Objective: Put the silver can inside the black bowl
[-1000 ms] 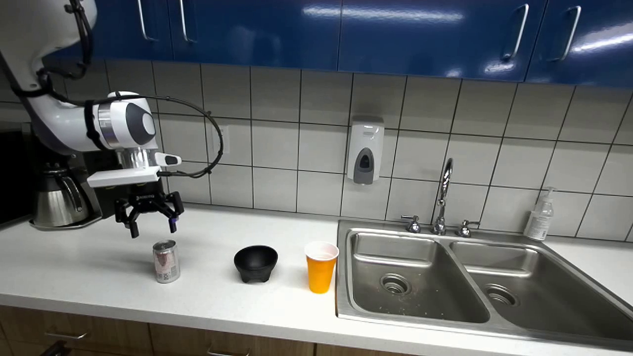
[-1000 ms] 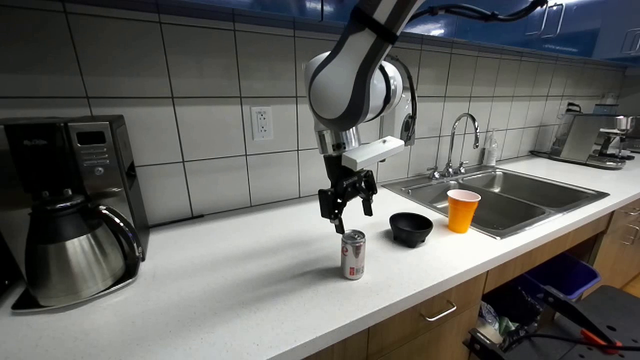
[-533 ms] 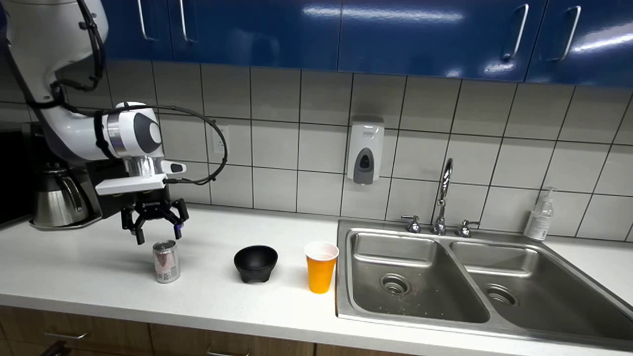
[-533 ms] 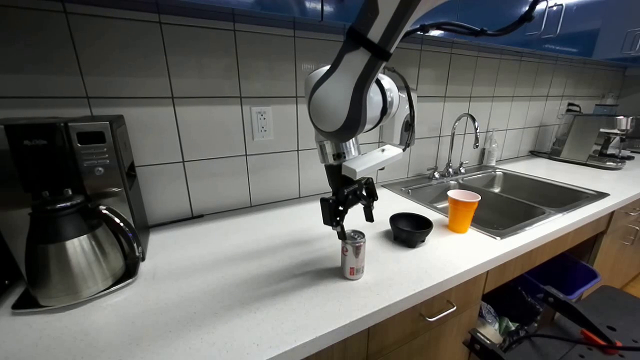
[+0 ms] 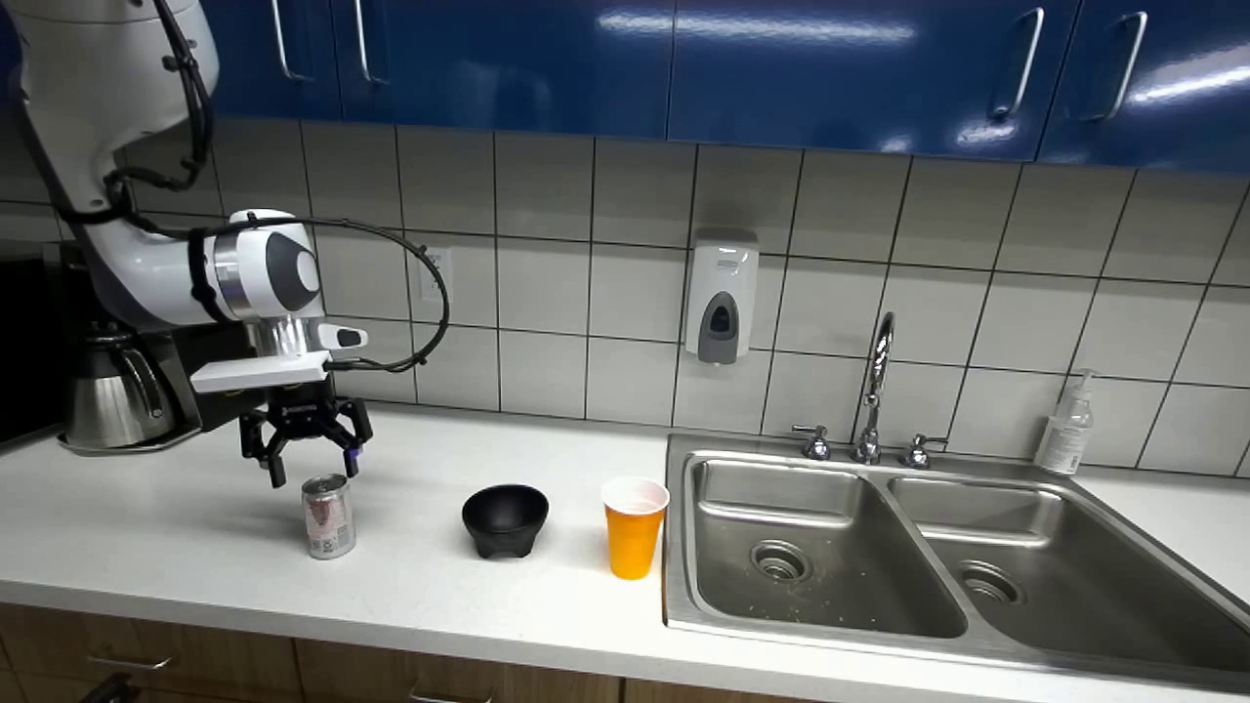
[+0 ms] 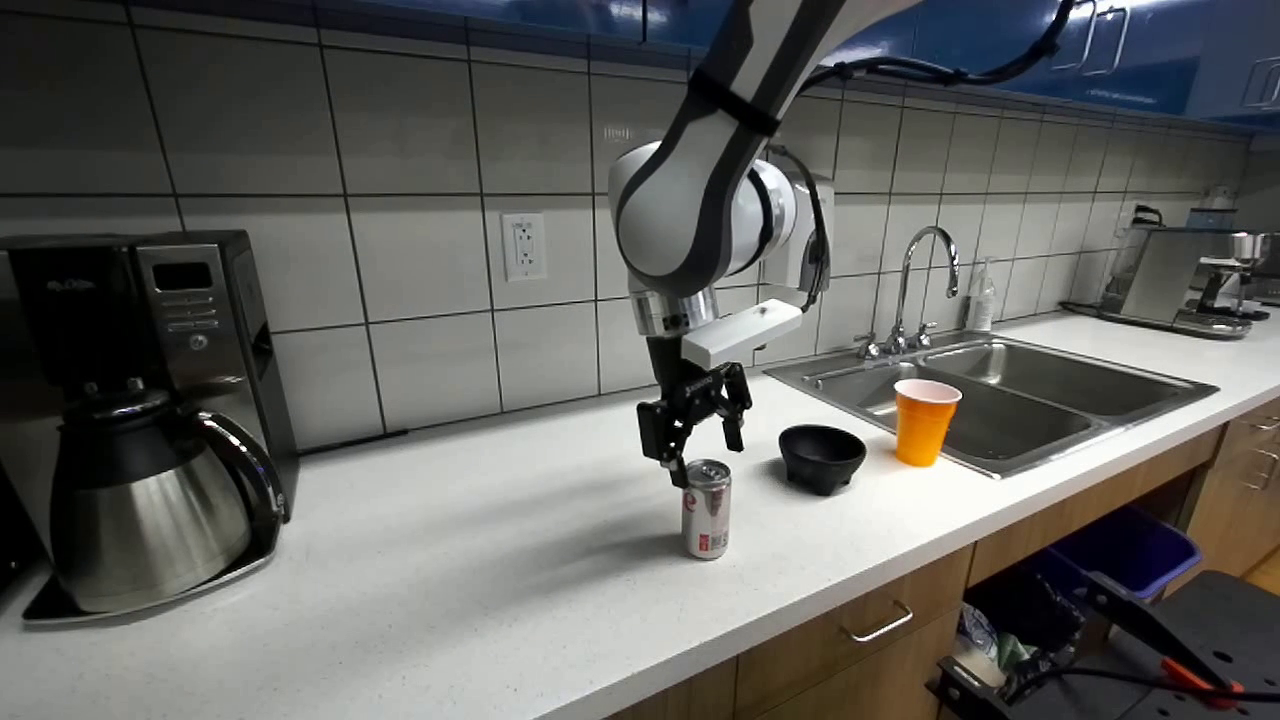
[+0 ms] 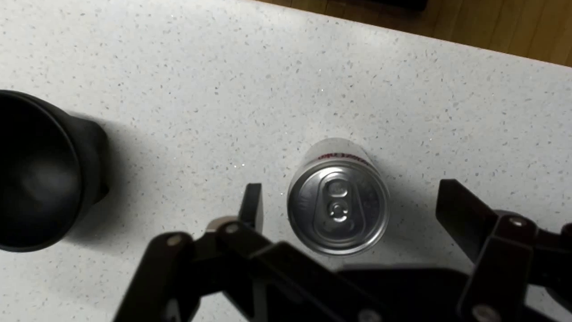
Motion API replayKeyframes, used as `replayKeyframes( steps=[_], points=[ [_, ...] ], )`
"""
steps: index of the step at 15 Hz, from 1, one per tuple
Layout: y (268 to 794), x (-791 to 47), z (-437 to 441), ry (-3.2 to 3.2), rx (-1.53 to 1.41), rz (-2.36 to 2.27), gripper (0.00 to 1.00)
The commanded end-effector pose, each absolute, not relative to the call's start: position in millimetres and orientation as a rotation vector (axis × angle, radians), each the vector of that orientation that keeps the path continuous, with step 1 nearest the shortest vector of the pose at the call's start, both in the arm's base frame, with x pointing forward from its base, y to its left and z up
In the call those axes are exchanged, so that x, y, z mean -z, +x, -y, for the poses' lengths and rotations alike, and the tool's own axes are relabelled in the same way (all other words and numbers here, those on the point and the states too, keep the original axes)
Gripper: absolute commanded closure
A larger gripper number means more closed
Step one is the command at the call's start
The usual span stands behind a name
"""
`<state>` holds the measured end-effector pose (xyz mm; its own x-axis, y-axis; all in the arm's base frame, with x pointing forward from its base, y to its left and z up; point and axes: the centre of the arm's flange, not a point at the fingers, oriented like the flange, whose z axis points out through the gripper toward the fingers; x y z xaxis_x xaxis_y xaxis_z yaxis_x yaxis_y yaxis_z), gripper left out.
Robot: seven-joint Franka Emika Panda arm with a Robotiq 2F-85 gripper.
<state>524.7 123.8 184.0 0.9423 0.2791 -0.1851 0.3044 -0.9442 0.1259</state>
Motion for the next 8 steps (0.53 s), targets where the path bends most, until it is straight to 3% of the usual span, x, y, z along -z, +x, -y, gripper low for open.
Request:
replayKeyframes(
  steps=[1,8],
  points=[
    [528.7,-180.3,-123.0,2.937,0.184,-0.485,0.0],
    [529.2,-169.2,-117.9,2.946,0.153,-0.489,0.0]
  ],
)
